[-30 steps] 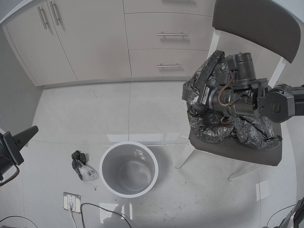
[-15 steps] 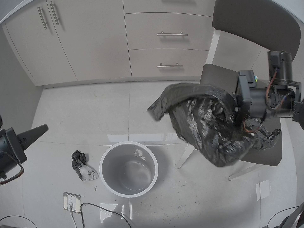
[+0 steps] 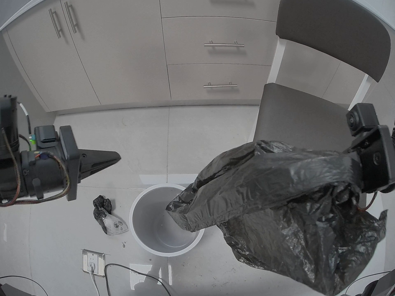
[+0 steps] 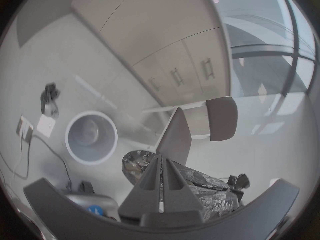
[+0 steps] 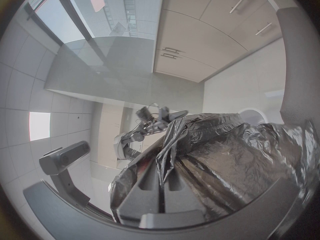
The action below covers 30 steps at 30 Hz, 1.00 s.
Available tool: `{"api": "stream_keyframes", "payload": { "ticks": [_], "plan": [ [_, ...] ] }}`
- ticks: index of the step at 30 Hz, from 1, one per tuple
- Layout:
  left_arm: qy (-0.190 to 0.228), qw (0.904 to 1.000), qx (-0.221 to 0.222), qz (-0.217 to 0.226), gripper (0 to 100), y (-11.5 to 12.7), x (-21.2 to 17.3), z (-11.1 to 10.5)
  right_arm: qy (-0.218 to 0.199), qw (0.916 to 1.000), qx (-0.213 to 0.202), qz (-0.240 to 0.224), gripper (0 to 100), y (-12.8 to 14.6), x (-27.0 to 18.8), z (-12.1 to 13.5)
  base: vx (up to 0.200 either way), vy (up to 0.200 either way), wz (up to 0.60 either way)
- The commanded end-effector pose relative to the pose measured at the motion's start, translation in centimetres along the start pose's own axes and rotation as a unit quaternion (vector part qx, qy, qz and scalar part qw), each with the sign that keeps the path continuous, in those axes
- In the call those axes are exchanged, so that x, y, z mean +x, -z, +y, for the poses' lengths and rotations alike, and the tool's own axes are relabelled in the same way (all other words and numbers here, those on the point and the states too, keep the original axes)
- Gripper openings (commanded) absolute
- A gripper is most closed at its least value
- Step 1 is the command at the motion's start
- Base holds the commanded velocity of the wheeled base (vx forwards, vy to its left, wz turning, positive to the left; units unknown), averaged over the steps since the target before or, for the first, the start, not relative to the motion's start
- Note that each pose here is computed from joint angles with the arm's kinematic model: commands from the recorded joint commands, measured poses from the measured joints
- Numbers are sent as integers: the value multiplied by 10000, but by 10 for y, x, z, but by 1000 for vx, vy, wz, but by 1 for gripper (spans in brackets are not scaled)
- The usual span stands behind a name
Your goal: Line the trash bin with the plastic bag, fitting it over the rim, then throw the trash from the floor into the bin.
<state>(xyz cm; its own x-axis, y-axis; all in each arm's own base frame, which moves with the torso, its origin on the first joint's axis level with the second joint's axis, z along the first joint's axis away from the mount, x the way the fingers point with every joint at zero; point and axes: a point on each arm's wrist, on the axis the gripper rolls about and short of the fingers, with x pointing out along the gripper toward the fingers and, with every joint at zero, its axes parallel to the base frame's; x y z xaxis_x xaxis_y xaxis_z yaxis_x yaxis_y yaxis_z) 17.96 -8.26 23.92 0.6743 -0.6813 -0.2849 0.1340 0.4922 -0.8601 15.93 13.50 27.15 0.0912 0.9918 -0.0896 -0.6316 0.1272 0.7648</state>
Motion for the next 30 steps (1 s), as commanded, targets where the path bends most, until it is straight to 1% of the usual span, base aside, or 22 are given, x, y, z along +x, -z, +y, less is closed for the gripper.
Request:
{"api": "stream_keyframes", "payload": {
  "ticks": [1, 3, 4, 5, 7, 12, 19, 20, 27, 30],
  "plan": [
    [-178, 9950, -692, 697, 0, -13, 35, 6, -406, 9982, -429, -101, 0, 14, -21, 36, 0, 0, 0],
    [-54, 9933, -709, 915, 0, -11, 35, 6, -429, 9978, -482, -136, 0, 14, -24, 40, 0, 0, 0],
    [-47, 9931, -706, 938, 0, -11, 35, 6, -436, 9977, -493, -143, 0, 14, -25, 41, 0, 0, 0],
    [79, 9909, -717, 1138, 0, -11, 36, 5, -458, 9974, -527, -166, 0, 14, -28, 45, 0, 0, 0],
    [113, 9874, -790, 1364, 0, -11, 43, 9, -454, 9975, -521, -162, 0, 14, -29, 47, 0, 0, 0],
    [15, 9862, -848, 1423, 0, -13, 55, 16, -447, 9975, -518, -155, 0, 14, -29, 47, 0, 0, 0],
    [127, 9872, -751, 1403, 0, -13, 51, 11, -463, 9974, -526, -138, 0, 11, -26, 47, 0, 0, 0],
    [134, 9873, -740, 1399, 100, -13, 51, 11, -475, 9974, -522, -118, 0, 12, -26, 47, 0, 0, 0],
    [162, 9866, -754, 1435, 100, -16, 60, 13, -556, 9970, -533, -37, 0, 13, -24, 51, 0, 0, 0],
    [235, 9832, -795, 1629, 100, -16, 68, 18, -523, 9975, -482, -3, 0, 11, -25, 55, 0, 0, 0]
  ]
}}
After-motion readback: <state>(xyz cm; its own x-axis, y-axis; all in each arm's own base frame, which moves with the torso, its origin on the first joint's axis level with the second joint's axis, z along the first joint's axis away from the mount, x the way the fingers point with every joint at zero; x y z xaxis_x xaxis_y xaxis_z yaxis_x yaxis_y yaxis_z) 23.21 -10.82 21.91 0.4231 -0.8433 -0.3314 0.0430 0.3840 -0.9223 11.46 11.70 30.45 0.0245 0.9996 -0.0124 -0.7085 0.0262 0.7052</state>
